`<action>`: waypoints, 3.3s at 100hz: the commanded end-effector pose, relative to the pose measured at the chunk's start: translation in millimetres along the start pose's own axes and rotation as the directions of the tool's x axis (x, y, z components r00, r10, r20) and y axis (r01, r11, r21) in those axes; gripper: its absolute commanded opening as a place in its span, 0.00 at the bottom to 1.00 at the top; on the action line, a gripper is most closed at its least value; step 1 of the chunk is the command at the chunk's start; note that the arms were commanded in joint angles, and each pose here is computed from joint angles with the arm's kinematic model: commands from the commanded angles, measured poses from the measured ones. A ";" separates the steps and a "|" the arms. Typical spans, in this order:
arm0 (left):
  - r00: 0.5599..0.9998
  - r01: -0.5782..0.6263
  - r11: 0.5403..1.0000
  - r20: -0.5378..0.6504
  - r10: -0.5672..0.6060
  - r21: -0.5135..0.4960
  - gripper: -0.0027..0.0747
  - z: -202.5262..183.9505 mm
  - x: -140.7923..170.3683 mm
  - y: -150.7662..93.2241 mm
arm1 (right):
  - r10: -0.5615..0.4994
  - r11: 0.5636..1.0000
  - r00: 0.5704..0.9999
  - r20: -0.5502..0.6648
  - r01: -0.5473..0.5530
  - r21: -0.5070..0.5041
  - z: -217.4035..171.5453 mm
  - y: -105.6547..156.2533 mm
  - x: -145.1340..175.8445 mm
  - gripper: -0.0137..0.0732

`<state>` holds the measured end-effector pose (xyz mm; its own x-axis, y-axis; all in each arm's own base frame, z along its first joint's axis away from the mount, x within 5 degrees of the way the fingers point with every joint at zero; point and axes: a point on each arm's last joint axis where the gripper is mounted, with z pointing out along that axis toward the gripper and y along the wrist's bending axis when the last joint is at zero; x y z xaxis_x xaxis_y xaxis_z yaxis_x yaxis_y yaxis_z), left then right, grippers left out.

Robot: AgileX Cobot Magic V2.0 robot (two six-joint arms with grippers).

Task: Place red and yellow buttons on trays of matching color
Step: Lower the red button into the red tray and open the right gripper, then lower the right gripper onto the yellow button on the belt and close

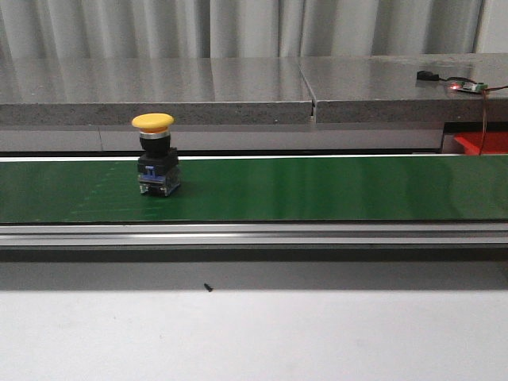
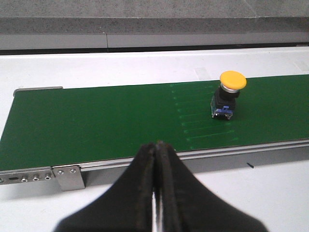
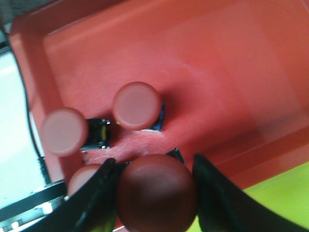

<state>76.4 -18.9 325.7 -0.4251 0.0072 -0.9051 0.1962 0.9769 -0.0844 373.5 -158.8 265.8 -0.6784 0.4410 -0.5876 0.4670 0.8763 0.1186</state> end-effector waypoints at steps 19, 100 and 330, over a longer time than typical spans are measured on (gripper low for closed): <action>0.995 0.010 1.000 0.100 -0.011 0.010 0.01 -4.0 -14.5 -1.4 | 0.008 1.000 0.993 0.120 -0.007 -0.006 5.6 -3.1 -14.6 0.31; 0.995 0.010 1.000 0.100 -0.011 0.010 0.01 -4.0 -14.5 -1.4 | 0.028 1.000 0.996 0.080 -0.027 -0.012 36.5 -3.7 -6.7 0.64; 0.995 0.010 1.000 0.100 -0.011 0.010 0.01 -4.0 -14.5 -1.4 | -0.725 0.512 0.669 0.165 0.684 -0.520 -155.8 245.5 155.8 0.80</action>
<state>76.4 -18.9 325.7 -0.4251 0.0072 -0.9051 0.1962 0.9769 -0.0844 295.6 144.4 318.9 -0.7414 -0.3536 -0.5704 -0.4742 0.8774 0.0725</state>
